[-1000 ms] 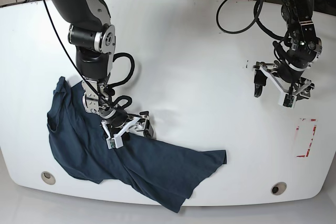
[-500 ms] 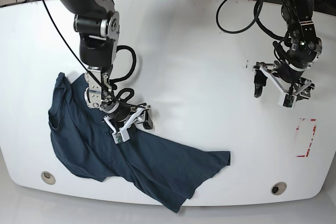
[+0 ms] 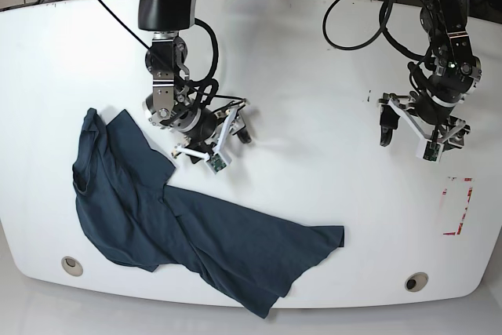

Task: Layout the t-shirt on the table in an organized manner, then fold the t-shirt properly
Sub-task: 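Drag the grasped fabric with the right gripper toward the collar, spreading the shirt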

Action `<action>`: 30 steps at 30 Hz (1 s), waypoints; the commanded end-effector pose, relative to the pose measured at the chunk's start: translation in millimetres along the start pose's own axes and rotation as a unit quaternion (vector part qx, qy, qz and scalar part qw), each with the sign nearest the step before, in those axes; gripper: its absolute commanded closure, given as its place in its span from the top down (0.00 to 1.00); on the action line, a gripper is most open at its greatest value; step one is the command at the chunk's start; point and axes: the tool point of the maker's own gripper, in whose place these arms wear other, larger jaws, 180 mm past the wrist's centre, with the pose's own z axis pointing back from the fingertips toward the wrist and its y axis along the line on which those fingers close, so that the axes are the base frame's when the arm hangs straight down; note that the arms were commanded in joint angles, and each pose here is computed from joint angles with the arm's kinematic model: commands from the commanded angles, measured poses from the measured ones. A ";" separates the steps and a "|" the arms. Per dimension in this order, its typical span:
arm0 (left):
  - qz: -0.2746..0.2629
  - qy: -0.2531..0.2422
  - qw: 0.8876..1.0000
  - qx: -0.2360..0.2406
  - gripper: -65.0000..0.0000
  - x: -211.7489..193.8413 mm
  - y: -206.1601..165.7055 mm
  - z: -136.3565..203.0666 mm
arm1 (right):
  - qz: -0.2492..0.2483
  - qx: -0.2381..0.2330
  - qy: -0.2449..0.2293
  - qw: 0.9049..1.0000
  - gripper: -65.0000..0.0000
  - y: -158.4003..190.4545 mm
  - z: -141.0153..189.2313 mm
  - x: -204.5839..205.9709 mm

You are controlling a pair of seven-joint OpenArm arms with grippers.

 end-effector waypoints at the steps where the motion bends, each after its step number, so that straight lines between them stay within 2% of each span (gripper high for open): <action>1: -0.004 -0.027 1.000 0.003 0.84 16.3 3.1 2.0 | 0.026 -0.039 -0.060 0.997 0.55 -33.6 11.8 57.5; 5: -0.005 -0.027 1.000 0.002 0.84 16.3 2.0 1.7 | 0.031 -0.074 -0.070 0.994 0.55 -70.7 23.9 72.7; 9: -0.005 -0.028 1.000 0.002 0.84 17.0 2.2 1.6 | 0.010 -0.091 -0.074 0.993 0.55 -100.0 23.6 81.6; 11: -0.005 -0.028 1.000 0.001 0.84 17.0 1.7 1.5 | -0.006 -0.109 -0.073 0.991 0.55 -130.3 28.2 81.2; 19: -0.005 -0.027 1.000 0.001 0.84 16.3 1.5 1.6 | -0.071 -0.093 -0.080 0.990 0.55 -174.8 7.9 65.2; 24: -0.005 -0.026 1.000 0.001 0.84 15.7 1.3 1.7 | -0.123 -0.092 -0.091 0.984 0.71 -186.7 -5.7 49.3; 26: -0.005 -0.026 1.000 0.001 0.84 15.7 1.3 1.7 | -0.146 -0.114 -0.100 0.978 0.79 -196.5 -6.9 40.2; 30: -0.005 -0.027 1.000 0.001 0.84 16.2 1.3 1.9 | -0.163 -0.147 -0.107 0.970 0.87 -204.4 -9.2 28.1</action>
